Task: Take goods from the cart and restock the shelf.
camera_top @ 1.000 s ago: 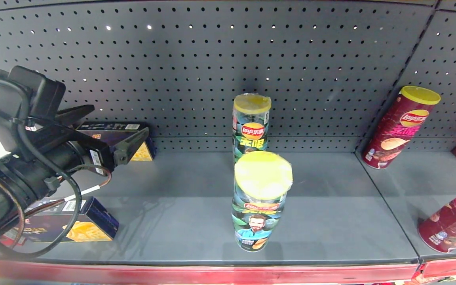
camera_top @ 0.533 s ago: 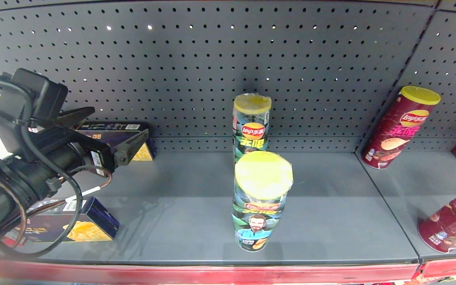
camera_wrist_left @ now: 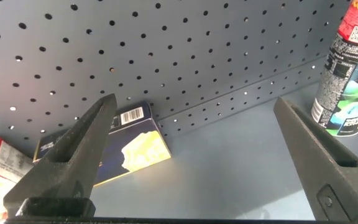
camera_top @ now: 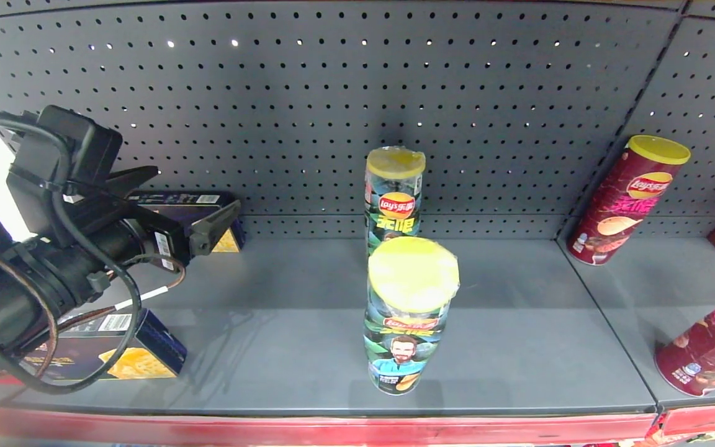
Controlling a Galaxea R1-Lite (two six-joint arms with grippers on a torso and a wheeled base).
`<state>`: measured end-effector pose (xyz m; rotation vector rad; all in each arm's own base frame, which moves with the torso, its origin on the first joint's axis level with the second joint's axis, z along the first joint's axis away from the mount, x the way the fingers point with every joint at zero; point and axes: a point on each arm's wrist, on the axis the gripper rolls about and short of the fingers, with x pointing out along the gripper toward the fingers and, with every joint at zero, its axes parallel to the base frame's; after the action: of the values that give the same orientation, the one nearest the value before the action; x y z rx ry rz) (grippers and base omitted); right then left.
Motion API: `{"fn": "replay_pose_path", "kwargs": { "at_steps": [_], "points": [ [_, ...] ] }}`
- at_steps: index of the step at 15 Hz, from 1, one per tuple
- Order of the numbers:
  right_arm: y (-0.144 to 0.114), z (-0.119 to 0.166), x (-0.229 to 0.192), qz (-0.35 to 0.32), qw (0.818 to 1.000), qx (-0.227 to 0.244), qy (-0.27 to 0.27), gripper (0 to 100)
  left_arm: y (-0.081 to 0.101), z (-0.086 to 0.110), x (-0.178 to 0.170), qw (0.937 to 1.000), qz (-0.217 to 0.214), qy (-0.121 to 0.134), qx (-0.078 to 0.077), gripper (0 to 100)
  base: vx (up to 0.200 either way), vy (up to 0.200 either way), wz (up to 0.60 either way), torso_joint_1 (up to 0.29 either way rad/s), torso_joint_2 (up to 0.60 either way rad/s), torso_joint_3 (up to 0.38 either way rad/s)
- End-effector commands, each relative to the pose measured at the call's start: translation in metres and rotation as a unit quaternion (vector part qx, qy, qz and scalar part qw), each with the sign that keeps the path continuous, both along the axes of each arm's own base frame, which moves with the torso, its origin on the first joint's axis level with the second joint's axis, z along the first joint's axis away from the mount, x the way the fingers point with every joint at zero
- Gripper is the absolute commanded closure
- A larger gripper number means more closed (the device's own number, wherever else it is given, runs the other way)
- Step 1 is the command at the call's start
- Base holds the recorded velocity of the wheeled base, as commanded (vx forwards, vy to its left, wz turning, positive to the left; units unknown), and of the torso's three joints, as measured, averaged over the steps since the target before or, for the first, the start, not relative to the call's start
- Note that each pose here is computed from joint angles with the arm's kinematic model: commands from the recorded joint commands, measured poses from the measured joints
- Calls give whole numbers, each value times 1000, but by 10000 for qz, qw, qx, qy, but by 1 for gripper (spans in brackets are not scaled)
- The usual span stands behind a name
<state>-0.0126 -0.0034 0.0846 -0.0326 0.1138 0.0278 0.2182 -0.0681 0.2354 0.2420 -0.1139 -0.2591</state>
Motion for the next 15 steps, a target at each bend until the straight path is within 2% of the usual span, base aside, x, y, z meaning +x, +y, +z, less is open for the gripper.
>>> {"fn": "replay_pose_path", "kwargs": {
  "at_steps": [1,2,4,5,6,7,11,15],
  "points": [
    [2,-1,-6,-767,9955,328,-457,0,-2,-2,3,10000,-10,47,16,0,0,0,0,0,0,0],
    [2,-1,-9,-538,9959,343,-648,0,-1,-2,3,10000,-17,47,17,0,0,0,0,0,0,0],
    [6,-4,-11,390,9956,314,-795,0,-2,-2,3,10000,-40,46,17,0,0,0,0,0,0,0],
    [6,-4,-11,454,9953,253,-821,0,-3,-2,3,10000,-56,39,15,0,0,0,0,0,0,0],
    [5,-4,-10,133,9965,198,-800,0,-4,-1,3,10000,-79,17,8,0,0,0,0,0,0,0],
    [1,-10,-11,-634,9965,199,-502,0,-5,-1,3,10000,-94,17,7,0,0,0,0,0,0,0],
    [2,-9,-10,-501,9969,181,-575,0,-6,0,1,9999,-117,2,3,0,0,0,0,0,0,0],
    [2,-9,-10,-453,9972,160,-574,0,0,6,-33,9993,-289,-221,-104,0,0,0,0,0,0,0]
  ]
}}
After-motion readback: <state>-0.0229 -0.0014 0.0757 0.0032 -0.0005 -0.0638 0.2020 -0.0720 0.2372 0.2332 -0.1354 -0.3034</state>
